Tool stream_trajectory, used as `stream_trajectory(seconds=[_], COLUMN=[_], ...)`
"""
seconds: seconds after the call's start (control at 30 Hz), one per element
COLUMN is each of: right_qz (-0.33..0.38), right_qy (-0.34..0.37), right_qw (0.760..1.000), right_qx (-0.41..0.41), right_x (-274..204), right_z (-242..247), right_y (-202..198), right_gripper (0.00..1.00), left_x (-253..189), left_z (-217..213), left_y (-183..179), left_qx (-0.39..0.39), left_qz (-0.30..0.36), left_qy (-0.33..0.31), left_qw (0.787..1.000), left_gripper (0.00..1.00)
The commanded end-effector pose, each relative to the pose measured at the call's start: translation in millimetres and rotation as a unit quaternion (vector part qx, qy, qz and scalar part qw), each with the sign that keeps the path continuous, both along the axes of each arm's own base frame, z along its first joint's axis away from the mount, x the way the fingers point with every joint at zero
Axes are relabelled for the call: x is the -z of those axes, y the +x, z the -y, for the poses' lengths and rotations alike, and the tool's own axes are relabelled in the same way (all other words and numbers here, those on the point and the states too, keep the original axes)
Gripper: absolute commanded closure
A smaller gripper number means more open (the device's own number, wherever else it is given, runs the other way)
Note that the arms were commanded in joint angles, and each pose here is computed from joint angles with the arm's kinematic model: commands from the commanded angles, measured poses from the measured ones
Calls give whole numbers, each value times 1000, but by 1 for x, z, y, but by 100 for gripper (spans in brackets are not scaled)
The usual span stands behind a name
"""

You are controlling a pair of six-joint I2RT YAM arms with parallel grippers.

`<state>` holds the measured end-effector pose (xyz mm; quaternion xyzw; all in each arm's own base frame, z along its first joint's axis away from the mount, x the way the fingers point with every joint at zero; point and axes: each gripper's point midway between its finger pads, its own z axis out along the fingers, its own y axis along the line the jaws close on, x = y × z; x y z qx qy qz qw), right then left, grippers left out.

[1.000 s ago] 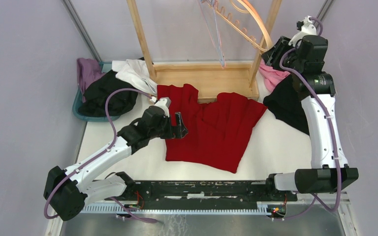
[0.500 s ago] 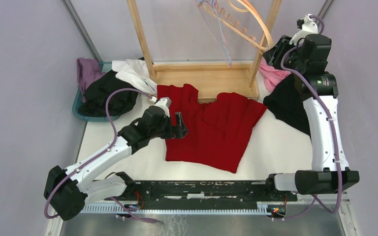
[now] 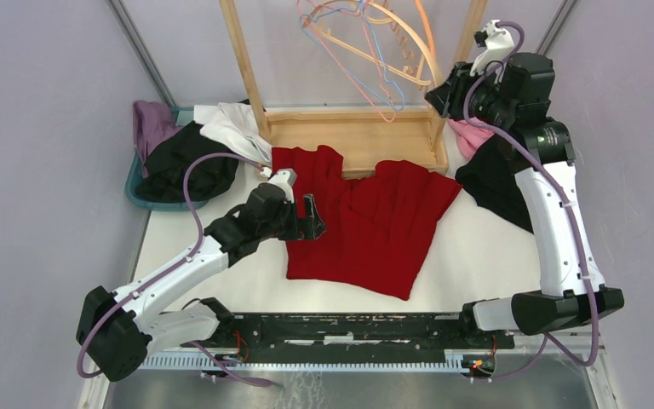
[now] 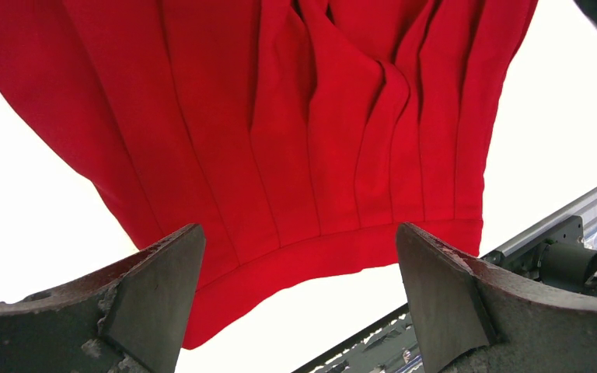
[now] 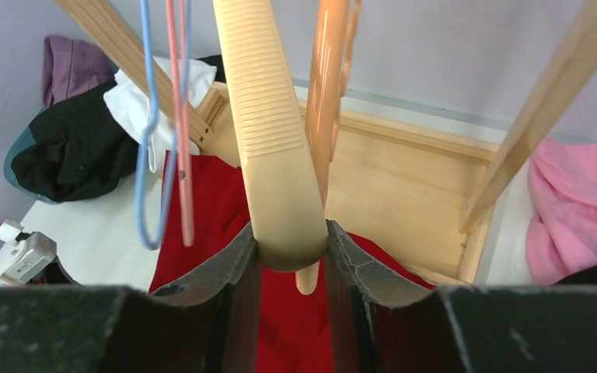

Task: Place the skirt on the hanger
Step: Pick up the hanger from the clothesline.

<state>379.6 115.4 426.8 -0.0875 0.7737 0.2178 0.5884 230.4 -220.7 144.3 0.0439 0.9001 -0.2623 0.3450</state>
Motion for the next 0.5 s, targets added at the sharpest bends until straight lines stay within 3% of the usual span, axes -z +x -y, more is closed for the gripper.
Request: stream_trajectory(seconds=[0.0,0.17,0.37,0.47], right_qz=[43,45,56,56], right_qy=[-31,-40,-31,-34], right_qw=[998,998,997,996], right_qx=[-29,-22,-41,-56], right_x=[-20,-20,-27,-27], right_z=[-13,-10,-19,-25], right_y=[-4,-4,1,2], right_gripper=[79,61,60,54], left_x=[-11,-11,-13,-14], left_z=[9,9,10,10], left_y=[5,5,5,5], left_qx=[0,2,3,3], left_qz=[11,9,9,10], left_qy=[-28,-29,-31,-32], left_qw=[1000,1000,999,999], left_gripper=[1,1,1,1])
